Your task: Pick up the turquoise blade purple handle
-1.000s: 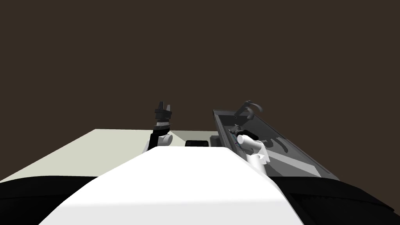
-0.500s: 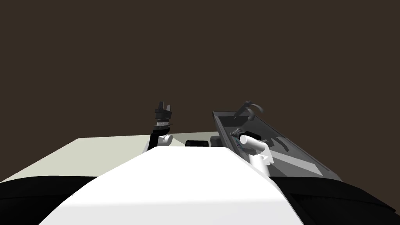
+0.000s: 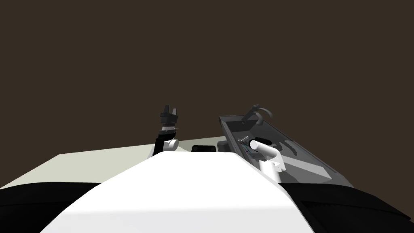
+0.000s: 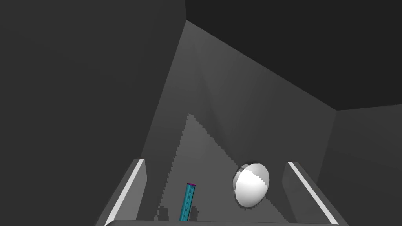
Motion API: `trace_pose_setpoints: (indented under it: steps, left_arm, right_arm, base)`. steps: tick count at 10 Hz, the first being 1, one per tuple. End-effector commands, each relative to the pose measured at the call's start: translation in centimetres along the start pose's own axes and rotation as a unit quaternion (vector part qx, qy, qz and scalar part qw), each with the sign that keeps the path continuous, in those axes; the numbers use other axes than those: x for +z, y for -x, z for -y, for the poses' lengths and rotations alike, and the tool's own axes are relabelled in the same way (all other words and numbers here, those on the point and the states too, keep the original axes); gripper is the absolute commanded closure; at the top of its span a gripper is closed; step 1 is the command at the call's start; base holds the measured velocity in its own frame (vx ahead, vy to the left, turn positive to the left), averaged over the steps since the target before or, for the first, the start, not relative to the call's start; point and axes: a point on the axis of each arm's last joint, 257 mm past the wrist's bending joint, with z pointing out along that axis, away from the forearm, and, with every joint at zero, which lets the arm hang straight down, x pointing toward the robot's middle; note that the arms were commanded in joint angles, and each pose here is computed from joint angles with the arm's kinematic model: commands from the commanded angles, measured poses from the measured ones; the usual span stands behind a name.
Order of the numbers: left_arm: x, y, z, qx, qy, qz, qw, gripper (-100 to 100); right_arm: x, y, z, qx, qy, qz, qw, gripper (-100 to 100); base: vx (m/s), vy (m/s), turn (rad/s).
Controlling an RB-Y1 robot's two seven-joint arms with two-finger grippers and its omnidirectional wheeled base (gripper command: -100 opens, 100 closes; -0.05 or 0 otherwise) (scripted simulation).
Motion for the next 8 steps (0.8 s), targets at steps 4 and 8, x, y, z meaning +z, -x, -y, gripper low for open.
trace_pose_setpoints:
  steps: [4,8]
  left_arm:
    - [0.0,0.0,0.0,0.000,0.000,0.000,1.0000,0]
    - [0.0,0.0,0.0,0.000,0.000,0.000,1.0000,0]
  right_arm:
    - [0.0,2.7,1.3,0.040,-0.045,0.035,0.9975,-100]
    - [-0.4,5.3,2.6,0.088,-0.089,0.070,0.9896,-100]
  base:
    - [0.063,0.025,-0.117]
    - [0.067,0.015,-0.139]
